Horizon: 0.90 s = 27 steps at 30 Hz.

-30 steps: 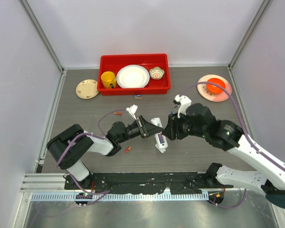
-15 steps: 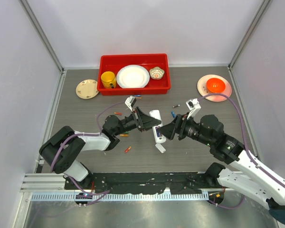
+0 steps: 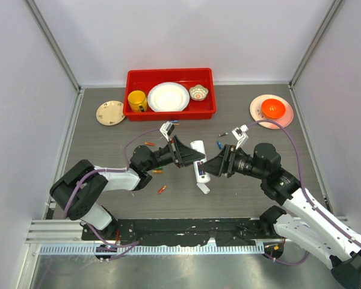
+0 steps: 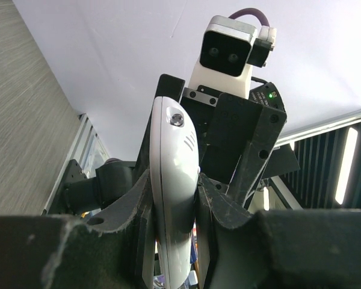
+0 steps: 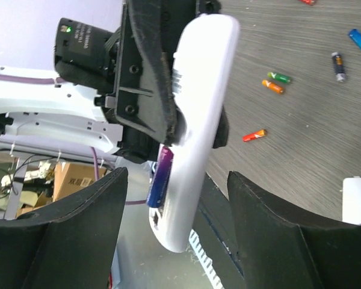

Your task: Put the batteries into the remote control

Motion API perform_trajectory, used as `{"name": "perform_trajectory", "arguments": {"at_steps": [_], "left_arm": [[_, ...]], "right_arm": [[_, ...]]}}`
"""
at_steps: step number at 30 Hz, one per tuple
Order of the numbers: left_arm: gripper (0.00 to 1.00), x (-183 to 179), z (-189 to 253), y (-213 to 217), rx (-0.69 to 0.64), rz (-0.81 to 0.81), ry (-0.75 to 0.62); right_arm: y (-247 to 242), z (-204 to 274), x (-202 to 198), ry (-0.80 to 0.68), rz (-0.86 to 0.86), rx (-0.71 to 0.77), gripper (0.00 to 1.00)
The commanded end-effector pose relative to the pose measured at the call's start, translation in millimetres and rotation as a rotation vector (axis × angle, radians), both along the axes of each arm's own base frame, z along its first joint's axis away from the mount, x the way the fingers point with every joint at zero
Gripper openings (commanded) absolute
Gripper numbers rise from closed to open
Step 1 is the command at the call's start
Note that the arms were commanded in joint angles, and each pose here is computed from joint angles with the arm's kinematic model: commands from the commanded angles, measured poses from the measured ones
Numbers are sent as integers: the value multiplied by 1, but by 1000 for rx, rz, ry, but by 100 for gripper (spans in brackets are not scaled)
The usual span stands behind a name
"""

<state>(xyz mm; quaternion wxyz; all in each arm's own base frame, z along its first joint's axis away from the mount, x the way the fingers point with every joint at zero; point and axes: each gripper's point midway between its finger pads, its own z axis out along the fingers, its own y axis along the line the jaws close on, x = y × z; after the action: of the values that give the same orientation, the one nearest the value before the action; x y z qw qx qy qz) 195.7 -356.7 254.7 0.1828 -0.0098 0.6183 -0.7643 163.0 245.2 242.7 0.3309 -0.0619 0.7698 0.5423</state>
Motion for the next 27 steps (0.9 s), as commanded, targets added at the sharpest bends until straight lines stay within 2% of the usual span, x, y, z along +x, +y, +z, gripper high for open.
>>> {"name": "perform_trajectory", "arguments": {"at_steps": [1, 17, 27], "left_arm": [[0, -16, 62, 13, -200, -17, -216], [0, -21, 65, 16, -205, -21, -228], [0, -22, 63, 17, -201, -20, -232]], "right_arm": [[8, 20, -7, -47, 73, 73, 72], [14, 2, -3, 1, 92, 52, 59], [15, 10, -4, -4, 92, 83, 64]]}}
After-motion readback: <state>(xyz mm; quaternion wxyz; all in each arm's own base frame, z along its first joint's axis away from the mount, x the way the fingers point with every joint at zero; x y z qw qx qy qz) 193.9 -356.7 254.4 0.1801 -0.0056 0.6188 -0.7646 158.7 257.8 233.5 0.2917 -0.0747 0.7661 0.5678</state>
